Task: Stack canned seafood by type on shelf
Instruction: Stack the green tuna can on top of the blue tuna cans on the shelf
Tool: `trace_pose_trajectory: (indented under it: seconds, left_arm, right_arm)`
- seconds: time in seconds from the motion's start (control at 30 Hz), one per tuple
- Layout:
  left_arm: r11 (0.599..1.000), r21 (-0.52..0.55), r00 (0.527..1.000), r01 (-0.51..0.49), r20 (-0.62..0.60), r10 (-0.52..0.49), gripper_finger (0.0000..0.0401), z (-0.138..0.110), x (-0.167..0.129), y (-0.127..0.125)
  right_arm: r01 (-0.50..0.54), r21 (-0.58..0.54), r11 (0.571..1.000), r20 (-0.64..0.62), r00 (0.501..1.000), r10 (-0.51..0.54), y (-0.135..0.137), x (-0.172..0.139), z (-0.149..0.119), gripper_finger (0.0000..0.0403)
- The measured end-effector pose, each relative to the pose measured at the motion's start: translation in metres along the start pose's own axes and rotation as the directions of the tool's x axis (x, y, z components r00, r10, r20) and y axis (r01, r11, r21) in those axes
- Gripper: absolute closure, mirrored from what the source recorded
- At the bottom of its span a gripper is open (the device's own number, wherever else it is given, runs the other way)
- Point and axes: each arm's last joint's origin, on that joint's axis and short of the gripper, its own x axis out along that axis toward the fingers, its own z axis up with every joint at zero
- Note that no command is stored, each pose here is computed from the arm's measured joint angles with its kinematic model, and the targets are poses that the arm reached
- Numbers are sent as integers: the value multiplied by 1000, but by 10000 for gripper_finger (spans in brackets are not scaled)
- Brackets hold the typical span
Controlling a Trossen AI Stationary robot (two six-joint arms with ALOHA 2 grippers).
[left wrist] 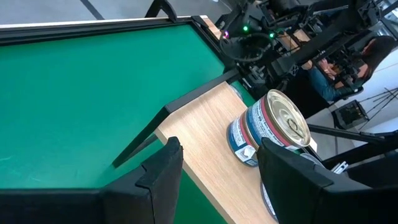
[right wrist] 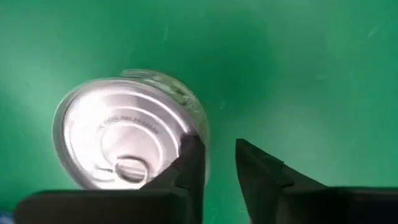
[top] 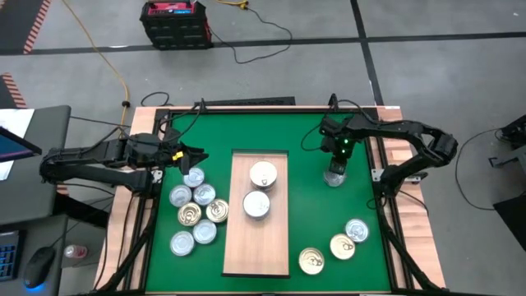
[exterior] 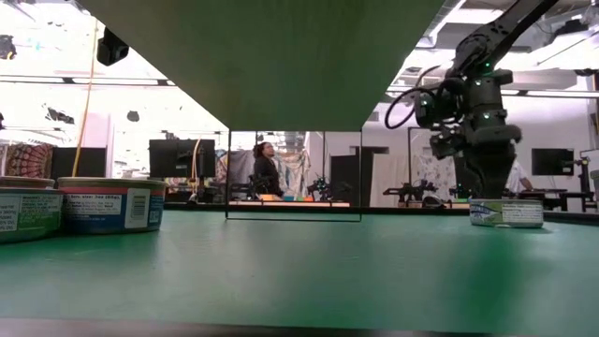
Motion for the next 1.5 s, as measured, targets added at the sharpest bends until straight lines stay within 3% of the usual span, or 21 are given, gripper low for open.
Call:
trace_pose_trajectory:
  seconds: [0.3, 0.57, 0.77, 0.87, 0.97, 1.07, 1.23, 1.33, 1.5]
  left_arm:
    - [1000, 2, 1000, 0, 0, 0, 202, 0, 0, 0]
    - [1000, 2, 1000, 2, -2, -2, 202, 0, 0, 0]
    - [1000, 15, 1000, 13, -13, -13, 202, 0, 0, 0]
    - [1000, 20, 1000, 13, -11, -13, 202, 0, 0, 0]
    - [1000, 24, 1000, 10, -8, -10, 202, 0, 0, 0]
    - [1000, 24, 1000, 10, -8, -10, 202, 0, 0, 0]
    - [1000, 22, 1000, 14, -10, -13, 202, 0, 0, -1]
    - [1000, 19, 1000, 14, -9, -14, 202, 0, 0, -1]
    - [1000, 18, 1000, 15, -11, -15, 202, 0, 0, -1]
  right_arm:
    - [-55, -9, 998, -8, 998, 55, 1, 1, -2, 387]
    - [-55, -10, 998, 4, 999, 55, 5, -24, 4, 393]
    - [-45, -47, 998, 99, 994, 49, 15, -56, 9, 393]
    - [-37, -9, 999, 133, 990, 38, 18, -65, 10, 393]
    - [-36, 14, 999, 136, 990, 34, 18, -66, 9, 372]
    - [-41, 41, 998, 124, 992, 36, 18, -63, 8, 319]
    - [-86, 189, 978, 81, 994, 72, 4, -46, 2, 248]
    - [-101, 212, 972, 48, 995, 93, -3, -32, -3, 245]
    - [-102, 182, 978, 42, 994, 96, -7, -16, -7, 274]
